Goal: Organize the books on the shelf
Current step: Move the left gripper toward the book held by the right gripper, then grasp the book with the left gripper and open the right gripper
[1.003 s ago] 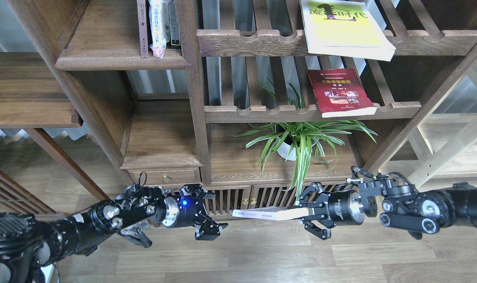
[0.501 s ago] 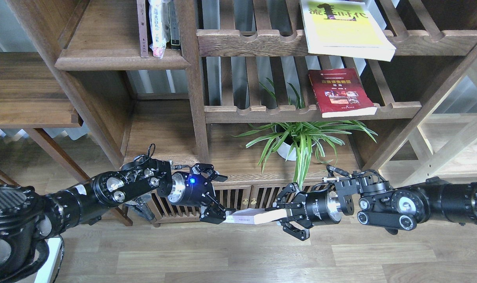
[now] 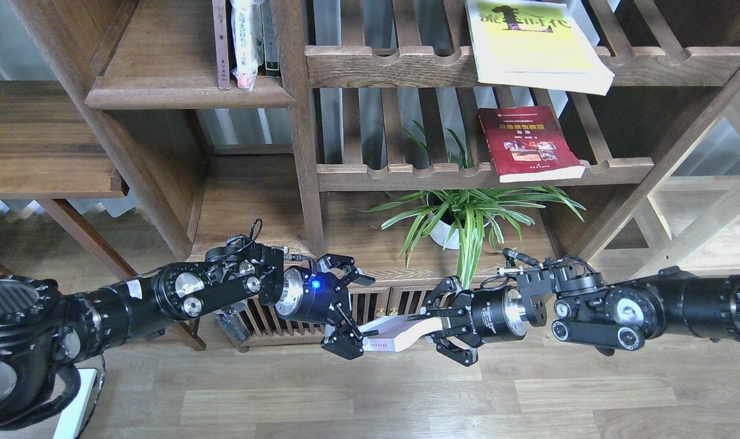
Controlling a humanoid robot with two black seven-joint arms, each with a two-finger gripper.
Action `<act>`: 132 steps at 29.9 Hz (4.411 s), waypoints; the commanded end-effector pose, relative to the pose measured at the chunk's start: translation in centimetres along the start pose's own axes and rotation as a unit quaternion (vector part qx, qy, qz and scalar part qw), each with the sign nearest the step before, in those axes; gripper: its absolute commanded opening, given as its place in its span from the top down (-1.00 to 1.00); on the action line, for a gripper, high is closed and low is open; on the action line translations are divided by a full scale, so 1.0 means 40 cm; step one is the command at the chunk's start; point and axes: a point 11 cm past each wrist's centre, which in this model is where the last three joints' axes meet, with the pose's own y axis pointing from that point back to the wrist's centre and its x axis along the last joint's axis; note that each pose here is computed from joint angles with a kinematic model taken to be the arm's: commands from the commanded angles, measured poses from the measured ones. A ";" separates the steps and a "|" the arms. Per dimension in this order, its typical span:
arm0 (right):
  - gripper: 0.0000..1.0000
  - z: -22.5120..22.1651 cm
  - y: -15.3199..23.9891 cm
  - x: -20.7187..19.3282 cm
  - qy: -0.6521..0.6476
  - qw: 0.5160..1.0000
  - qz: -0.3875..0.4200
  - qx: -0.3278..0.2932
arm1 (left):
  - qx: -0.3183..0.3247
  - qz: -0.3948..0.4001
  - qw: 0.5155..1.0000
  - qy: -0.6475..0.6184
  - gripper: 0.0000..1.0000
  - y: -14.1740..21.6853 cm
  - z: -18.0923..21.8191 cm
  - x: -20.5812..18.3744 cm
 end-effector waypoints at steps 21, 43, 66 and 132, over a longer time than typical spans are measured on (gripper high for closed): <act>0.90 0.084 0.061 0.013 -0.010 0.999 0.016 -0.049 | -0.008 -0.017 0.999 -0.026 -1.00 -0.005 0.037 -0.014; 0.90 0.021 0.081 0.047 -0.011 1.000 0.013 -0.016 | 0.035 -0.034 0.997 -0.058 -1.00 -0.011 -0.030 -0.045; 0.90 -0.031 0.037 0.052 -0.005 1.000 0.000 0.012 | 0.046 0.041 0.996 -0.058 -0.99 -0.015 -0.076 -0.024; 0.89 -0.057 0.019 0.090 -0.006 1.000 0.010 0.021 | -0.013 0.052 0.998 -0.015 0.44 -0.033 -0.059 -0.057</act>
